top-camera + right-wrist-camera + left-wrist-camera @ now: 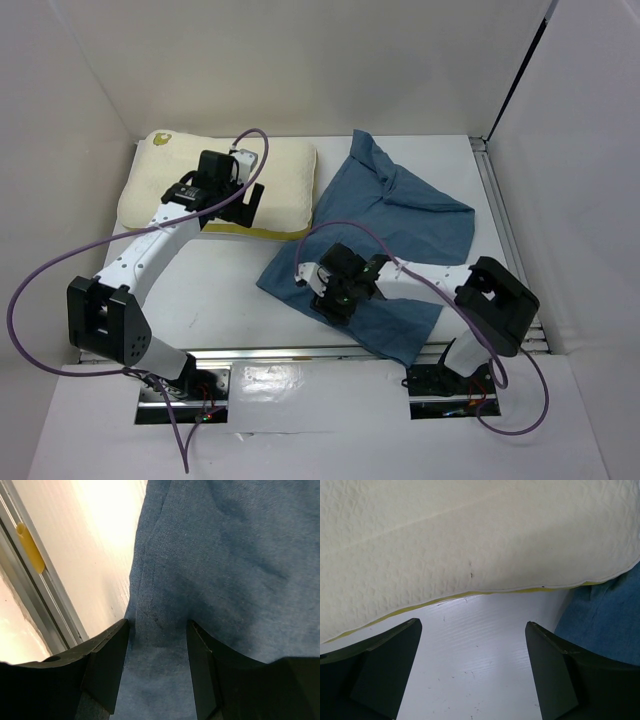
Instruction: Put the pillow into the pillowcase
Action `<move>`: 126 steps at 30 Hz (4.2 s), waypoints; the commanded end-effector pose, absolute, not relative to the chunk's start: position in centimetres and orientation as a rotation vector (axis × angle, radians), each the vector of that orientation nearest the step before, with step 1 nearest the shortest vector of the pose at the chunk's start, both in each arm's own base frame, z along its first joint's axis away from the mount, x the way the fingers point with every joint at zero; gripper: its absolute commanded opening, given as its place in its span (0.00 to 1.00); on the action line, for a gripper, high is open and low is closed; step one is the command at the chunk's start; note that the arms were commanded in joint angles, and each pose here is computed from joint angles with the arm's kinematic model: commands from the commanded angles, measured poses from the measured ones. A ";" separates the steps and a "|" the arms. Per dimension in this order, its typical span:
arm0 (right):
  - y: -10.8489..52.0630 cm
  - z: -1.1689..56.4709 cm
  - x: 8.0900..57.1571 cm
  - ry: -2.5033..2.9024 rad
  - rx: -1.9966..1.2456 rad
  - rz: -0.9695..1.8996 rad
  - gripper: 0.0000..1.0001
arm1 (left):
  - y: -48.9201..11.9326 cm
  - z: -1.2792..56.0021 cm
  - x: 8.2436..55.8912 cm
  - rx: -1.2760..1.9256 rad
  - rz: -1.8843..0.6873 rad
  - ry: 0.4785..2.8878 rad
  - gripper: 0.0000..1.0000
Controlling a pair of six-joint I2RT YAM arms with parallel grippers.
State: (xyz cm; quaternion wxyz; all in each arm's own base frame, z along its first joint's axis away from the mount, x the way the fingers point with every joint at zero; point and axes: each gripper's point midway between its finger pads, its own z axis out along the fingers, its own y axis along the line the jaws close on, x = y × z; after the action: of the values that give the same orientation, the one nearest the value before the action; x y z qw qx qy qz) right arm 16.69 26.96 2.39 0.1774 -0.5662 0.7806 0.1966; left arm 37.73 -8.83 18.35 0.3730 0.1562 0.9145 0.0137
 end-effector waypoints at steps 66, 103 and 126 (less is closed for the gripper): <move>17.4 5.8 38.0 2.426 -0.809 0.437 0.00 | -14.5 17.2 50.9 1.265 -0.006 2.044 0.96; 17.2 5.3 38.1 2.496 -0.793 0.511 0.00 | -17.4 7.8 50.3 1.323 -0.430 2.196 0.00; 22.4 7.7 47.4 2.386 -0.592 0.624 0.00 | -16.9 26.9 27.2 1.373 -0.861 1.912 0.00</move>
State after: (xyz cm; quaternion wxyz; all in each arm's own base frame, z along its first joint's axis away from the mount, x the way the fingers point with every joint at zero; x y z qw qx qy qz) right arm 43.91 20.41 4.62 0.2442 -0.2352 0.9160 0.2146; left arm 29.76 -15.93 28.04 0.3414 0.5123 0.7365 -0.2802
